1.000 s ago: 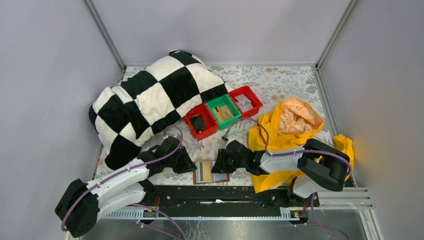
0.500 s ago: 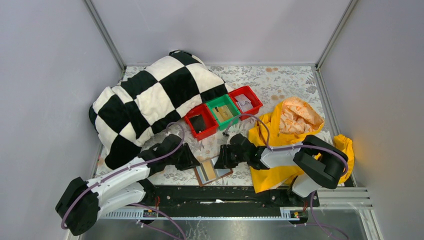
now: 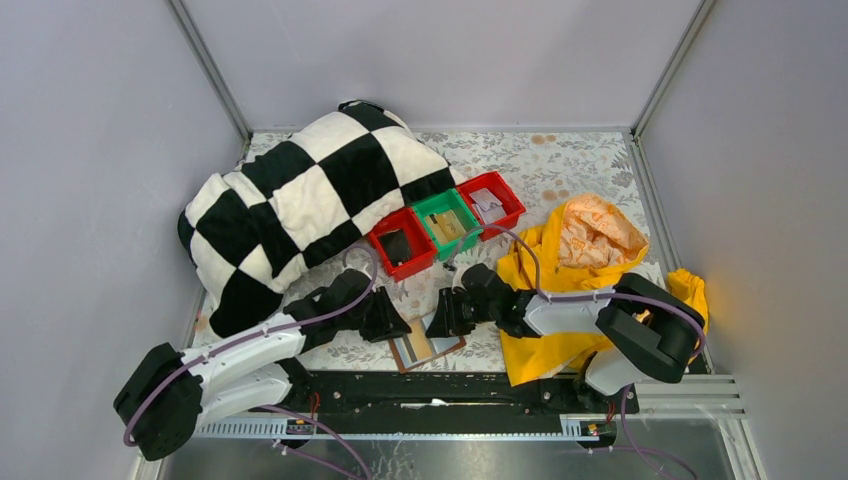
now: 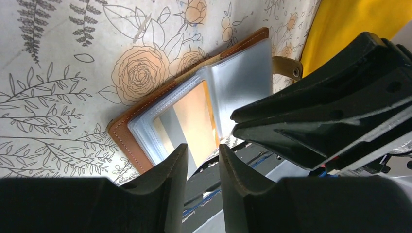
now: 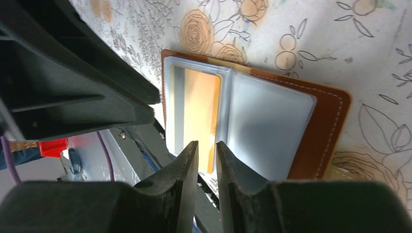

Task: Take the credit cards out of the card holder
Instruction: Remove the credit card from the card holder.

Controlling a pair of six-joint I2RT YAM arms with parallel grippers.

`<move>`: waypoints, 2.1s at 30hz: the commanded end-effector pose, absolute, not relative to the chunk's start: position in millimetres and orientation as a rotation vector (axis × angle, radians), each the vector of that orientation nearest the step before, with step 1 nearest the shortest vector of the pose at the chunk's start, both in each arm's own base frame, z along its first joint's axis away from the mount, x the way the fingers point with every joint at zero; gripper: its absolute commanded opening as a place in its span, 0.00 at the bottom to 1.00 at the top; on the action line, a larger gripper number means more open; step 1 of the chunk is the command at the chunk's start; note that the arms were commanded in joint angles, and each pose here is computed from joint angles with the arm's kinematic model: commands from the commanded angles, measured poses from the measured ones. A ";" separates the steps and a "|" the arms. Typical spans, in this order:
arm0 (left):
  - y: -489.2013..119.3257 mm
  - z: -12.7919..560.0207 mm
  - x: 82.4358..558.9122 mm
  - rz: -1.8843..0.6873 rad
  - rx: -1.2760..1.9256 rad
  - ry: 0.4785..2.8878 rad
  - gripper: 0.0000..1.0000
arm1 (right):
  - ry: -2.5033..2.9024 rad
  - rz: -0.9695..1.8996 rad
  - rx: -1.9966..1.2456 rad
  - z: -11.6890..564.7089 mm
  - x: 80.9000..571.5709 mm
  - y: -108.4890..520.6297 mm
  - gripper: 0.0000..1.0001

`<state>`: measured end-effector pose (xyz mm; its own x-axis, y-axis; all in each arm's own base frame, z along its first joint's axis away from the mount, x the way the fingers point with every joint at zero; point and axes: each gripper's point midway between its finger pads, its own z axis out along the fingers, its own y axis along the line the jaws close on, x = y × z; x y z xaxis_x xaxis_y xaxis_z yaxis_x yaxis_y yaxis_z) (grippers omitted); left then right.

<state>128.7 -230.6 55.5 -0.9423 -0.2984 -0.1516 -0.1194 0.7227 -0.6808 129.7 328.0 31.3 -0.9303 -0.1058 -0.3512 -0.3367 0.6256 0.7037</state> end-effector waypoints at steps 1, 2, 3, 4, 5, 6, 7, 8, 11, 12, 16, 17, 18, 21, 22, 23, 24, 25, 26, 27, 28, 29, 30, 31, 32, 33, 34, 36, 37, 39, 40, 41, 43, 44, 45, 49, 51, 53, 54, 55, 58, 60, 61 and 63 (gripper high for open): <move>-242.9 61.0 130.1 -1.135 -0.345 2.636 0.34 | 2.523 1.327 -0.385 48.5 122.9 335.8 0.28; -242.9 60.0 130.3 -1.131 -0.343 2.640 0.34 | 2.524 1.354 -0.383 48.5 120.6 337.5 0.28; -242.9 58.2 130.1 -1.123 -0.343 2.647 0.34 | 2.525 1.375 -0.381 47.7 119.4 339.1 0.28; -242.6 55.5 129.4 -1.114 -0.344 2.659 0.34 | 2.531 1.382 -0.376 45.3 118.6 339.8 0.28; -242.5 53.0 128.9 -1.106 -0.345 2.670 0.34 | 2.534 1.392 -0.369 43.0 117.9 340.5 0.28; -242.4 50.9 128.0 -1.099 -0.344 2.679 0.34 | 2.540 1.391 -0.365 39.7 117.4 340.4 0.28; -242.0 49.0 127.2 -1.092 -0.345 2.688 0.34 | 2.548 1.384 -0.361 36.3 117.5 339.9 0.29; -241.9 47.7 126.8 -1.087 -0.344 2.692 0.33 | 2.555 1.380 -0.354 33.8 117.7 339.9 0.29; -240.2 44.1 125.6 -1.072 -0.353 2.699 0.33 | 2.571 1.383 -0.353 27.8 116.3 340.0 0.32; -239.5 42.7 125.2 -1.066 -0.356 2.703 0.33 | 2.576 1.386 -0.353 26.8 115.7 340.1 0.32; -237.0 37.7 124.7 -1.044 -0.363 2.709 0.33 | 2.584 1.384 -0.351 23.6 114.0 338.8 0.33; -236.5 36.7 124.8 -1.039 -0.365 2.711 0.33 | 2.581 1.391 -0.352 24.3 113.8 339.3 0.33; -235.9 35.3 124.3 -1.033 -0.363 2.715 0.33 | 2.578 1.398 -0.350 24.5 113.6 339.5 0.33; -236.3 31.8 123.9 -1.026 -0.350 2.723 0.33 | 2.571 1.423 -0.344 25.4 112.4 340.9 0.32; -236.7 31.2 123.5 -1.027 -0.343 2.727 0.33 | 2.570 1.431 -0.336 25.4 112.5 341.4 0.31; -237.7 32.6 124.0 -1.029 -0.329 2.724 0.33 | 2.569 1.438 -0.330 25.6 112.2 342.0 0.31; -238.8 36.3 125.3 -1.033 -0.316 2.715 0.33 | 2.567 1.440 -0.323 25.5 112.8 342.3 0.31; -238.7 41.2 127.4 -1.028 -0.311 2.697 0.33 | 2.569 1.441 -0.314 25.1 112.7 342.3 0.31; -237.8 47.5 130.1 -1.027 -0.310 2.669 0.33 | 2.570 1.438 -0.302 24.4 113.5 341.7 0.30; -236.2 53.6 132.4 -1.033 -0.314 2.636 0.34 | 2.566 1.436 -0.297 24.6 114.1 341.5 0.30; -234.1 59.5 133.9 -1.040 -0.323 2.607 0.35 | 2.567 1.434 -0.291 24.7 114.0 341.1 0.30; -231.7 62.6 134.5 -1.041 -0.333 2.589 0.36 | 2.566 1.433 -0.286 24.8 114.3 340.5 0.30; -229.7 64.9 134.2 -1.042 -0.336 2.577 0.36 | 2.565 1.433 -0.287 25.2 114.0 340.4 0.30; -228.4 64.9 132.8 -1.039 -0.337 2.581 0.37 | 2.565 1.431 -0.287 25.2 114.2 340.0 0.30; -227.4 63.5 130.4 -1.034 -0.337 2.595 0.37 | 2.568 1.430 -0.286 24.9 113.9 339.9 0.30; -226.7 60.9 128.1 -1.027 -0.338 2.614 0.37 | 2.567 1.429 -0.286 24.7 114.2 339.7 0.30; -226.1 56.6 125.0 -1.019 -0.340 2.639 0.36 | 2.569 1.428 -0.287 24.2 113.9 339.5 0.30; -224.9 50.2 122.3 -1.009 -0.360 2.660 0.35 | 2.573 1.426 -0.288 23.1 113.5 339.6 0.30; -224.0 47.7 121.9 -1.003 -0.370 2.664 0.35 | 2.575 1.427 -0.282 22.9 113.9 339.6 0.30; -222.9 45.5 122.4 -0.992 -0.382 2.665 0.34 | 2.577 1.427 -0.280 22.3 114.2 339.7 0.31; -223.0 45.4 122.5 -0.990 -0.382 2.667 0.34 | 2.576 1.429 -0.282 22.5 113.9 340.5 0.31; -222.9 44.7 122.6 -0.985 -0.380 2.670 0.34 | 2.577 1.430 -0.282 22.7 114.1 341.1 0.32; -223.4 43.5 122.6 -0.987 -0.389 2.672 0.33 | 2.577 1.431 -0.281 23.2 115.3 341.9 0.32; -223.7 42.4 122.3 -0.995 -0.398 2.671 0.33 | 2.576 1.434 -0.285 24.0 115.3 343.0 0.32; -224.2 41.4 121.9 -1.004 -0.408 2.670 0.33 | 2.578 1.432 -0.291 24.0 115.0 343.4 0.32; -225.6 35.8 119.7 -1.021 -0.416 2.678 0.33 | 2.571 1.429 -0.283 26.6 116.9 343.7 0.32; -227.1 34.4 119.3 -1.027 -0.409 2.684 0.33 | 2.568 1.428 -0.276 27.6 117.3 343.5 0.32; -227.6 32.2 118.8 -1.023 -0.403 2.693 0.33 | 2.567 1.420 -0.262 27.4 119.2 343.1 0.32; -227.7 31.0 118.3 -1.019 -0.399 2.699 0.33 | 2.571 1.412 -0.260 26.2 119.4 343.2 0.32; -227.8 30.2 117.9 -1.019 -0.396 2.703 0.33 | 2.577 1.411 -0.260 25.0 119.0 343.3 0.32; -227.3 28.9 117.2 -1.017 -0.396 2.706 0.33 | 2.585 1.409 -0.250 22.8 119.6 343.5 0.30; -226.5 28.0 117.0 -1.014 -0.401 2.705 0.33 | 2.575 1.417 -0.233 23.6 120.4 343.4 0.27; -226.1 27.6 116.6 -1.013 -0.402 2.706 0.33 | 2.570 1.423 -0.225 24.6 120.6 343.7 0.25; -225.2 26.5 115.9 -1.009 -0.403 2.709 0.33 | 2.564 1.426 -0.210 25.6 121.7 343.4 0.21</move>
